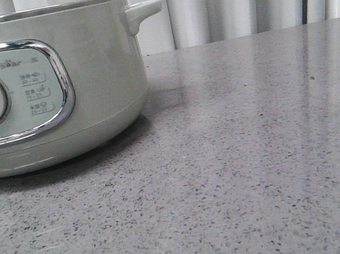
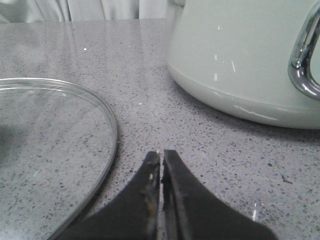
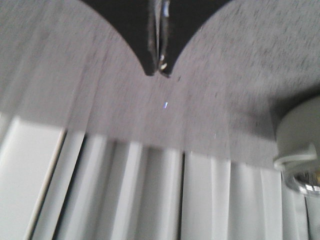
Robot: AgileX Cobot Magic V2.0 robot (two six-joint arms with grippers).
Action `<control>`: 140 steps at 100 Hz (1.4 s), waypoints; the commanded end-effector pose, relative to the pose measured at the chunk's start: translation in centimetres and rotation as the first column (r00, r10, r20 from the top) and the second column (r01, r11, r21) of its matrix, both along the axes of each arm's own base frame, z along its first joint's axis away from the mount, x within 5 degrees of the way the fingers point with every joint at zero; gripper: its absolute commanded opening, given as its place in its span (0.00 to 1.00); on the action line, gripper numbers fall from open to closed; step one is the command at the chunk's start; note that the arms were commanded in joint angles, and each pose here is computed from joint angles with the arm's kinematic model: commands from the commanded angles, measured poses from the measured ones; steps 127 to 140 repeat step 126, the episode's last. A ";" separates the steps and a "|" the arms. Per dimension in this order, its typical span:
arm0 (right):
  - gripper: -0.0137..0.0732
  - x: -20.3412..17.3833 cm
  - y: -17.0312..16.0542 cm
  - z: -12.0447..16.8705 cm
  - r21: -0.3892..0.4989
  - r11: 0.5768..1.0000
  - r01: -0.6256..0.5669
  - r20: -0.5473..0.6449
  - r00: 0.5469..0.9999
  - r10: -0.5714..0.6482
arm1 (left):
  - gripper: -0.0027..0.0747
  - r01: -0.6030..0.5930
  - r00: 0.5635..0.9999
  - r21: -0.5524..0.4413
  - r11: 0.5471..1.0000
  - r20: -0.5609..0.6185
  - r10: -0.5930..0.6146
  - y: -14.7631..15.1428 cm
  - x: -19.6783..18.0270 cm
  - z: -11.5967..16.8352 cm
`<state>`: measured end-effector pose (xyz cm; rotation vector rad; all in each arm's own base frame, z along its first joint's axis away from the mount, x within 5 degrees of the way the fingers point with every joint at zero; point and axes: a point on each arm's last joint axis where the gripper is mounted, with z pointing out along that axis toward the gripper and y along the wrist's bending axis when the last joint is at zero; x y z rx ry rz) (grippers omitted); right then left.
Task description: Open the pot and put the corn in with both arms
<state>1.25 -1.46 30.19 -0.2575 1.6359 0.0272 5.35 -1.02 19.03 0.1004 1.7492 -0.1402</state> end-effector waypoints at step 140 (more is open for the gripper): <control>0.08 4.1 1.8 -12.3 -0.042 0.995 0.094 -0.115 0.989 -0.098 | 0.01 -0.015 0.998 -0.021 1.000 0.068 0.016 0.1 0.0 -0.2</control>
